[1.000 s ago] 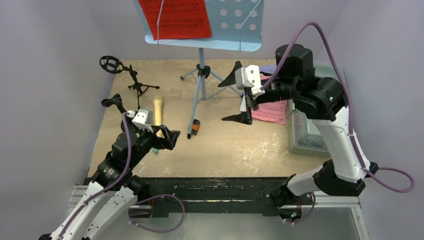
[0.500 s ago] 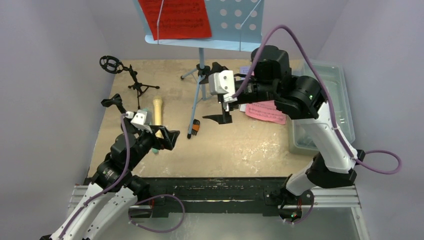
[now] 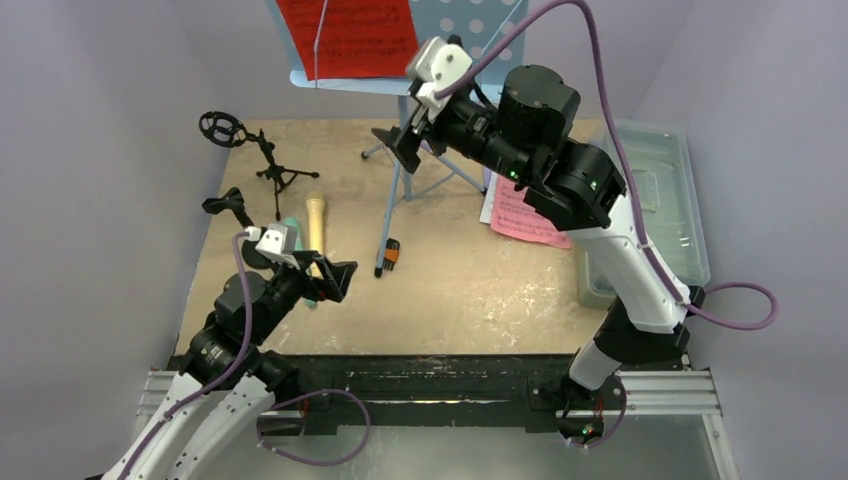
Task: Pack up the instrument practice props
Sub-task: Pick up the sheet music from the music stand.
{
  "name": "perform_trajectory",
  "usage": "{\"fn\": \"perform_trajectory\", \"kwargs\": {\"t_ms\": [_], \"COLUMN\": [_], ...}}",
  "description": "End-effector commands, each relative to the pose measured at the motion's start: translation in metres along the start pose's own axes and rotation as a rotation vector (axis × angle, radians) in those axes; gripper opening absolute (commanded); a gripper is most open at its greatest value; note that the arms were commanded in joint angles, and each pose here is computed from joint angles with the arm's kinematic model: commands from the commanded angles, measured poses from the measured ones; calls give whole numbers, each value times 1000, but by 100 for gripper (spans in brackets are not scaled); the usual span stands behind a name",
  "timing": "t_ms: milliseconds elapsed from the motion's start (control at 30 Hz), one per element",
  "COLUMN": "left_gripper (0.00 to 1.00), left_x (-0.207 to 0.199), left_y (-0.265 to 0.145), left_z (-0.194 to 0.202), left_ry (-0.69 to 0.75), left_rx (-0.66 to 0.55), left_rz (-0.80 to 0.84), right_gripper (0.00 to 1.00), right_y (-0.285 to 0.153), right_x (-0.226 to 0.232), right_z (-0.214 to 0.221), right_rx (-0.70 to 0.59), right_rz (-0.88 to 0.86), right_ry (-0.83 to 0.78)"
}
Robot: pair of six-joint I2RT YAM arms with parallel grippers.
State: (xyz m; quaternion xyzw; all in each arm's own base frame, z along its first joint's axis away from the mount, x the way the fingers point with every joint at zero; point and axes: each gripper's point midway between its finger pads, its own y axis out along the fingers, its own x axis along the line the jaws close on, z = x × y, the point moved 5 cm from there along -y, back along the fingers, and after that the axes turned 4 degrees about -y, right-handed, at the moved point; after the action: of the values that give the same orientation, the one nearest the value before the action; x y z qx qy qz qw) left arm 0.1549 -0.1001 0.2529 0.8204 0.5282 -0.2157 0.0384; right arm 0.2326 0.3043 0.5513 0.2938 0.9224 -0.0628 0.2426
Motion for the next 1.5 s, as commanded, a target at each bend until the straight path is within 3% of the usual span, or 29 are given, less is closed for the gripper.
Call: {"fn": "perform_trajectory", "kwargs": {"t_ms": [0, 233, 433, 767, 1167, 1467], "left_gripper": [100, 100, 100, 100, 100, 100], "left_x": [-3, -4, -4, -4, -4, -4], "left_y": [1, -1, 1, 2, 2, 2], "left_z": [-8, -9, -7, -8, -7, -8], "left_ry": [4, 2, 4, 5, 5, 6], "left_rx": [-40, -52, -42, -40, -38, -41], "left_rz": [19, 26, 27, 27, 29, 32], "right_gripper": [99, 99, 98, 98, 98, 98], "right_y": [2, 9, 26, 44, 66, 85], "right_x": [-44, -81, -76, -95, -100, -89], "right_z": [-22, -19, -16, -5, 11, 19], "right_rx": [-101, -192, -216, -219, -219, -212], "right_rz": [265, 260, 211, 367, 438, 372], "right_ry": [166, 292, 352, 403, 444, 441]}}
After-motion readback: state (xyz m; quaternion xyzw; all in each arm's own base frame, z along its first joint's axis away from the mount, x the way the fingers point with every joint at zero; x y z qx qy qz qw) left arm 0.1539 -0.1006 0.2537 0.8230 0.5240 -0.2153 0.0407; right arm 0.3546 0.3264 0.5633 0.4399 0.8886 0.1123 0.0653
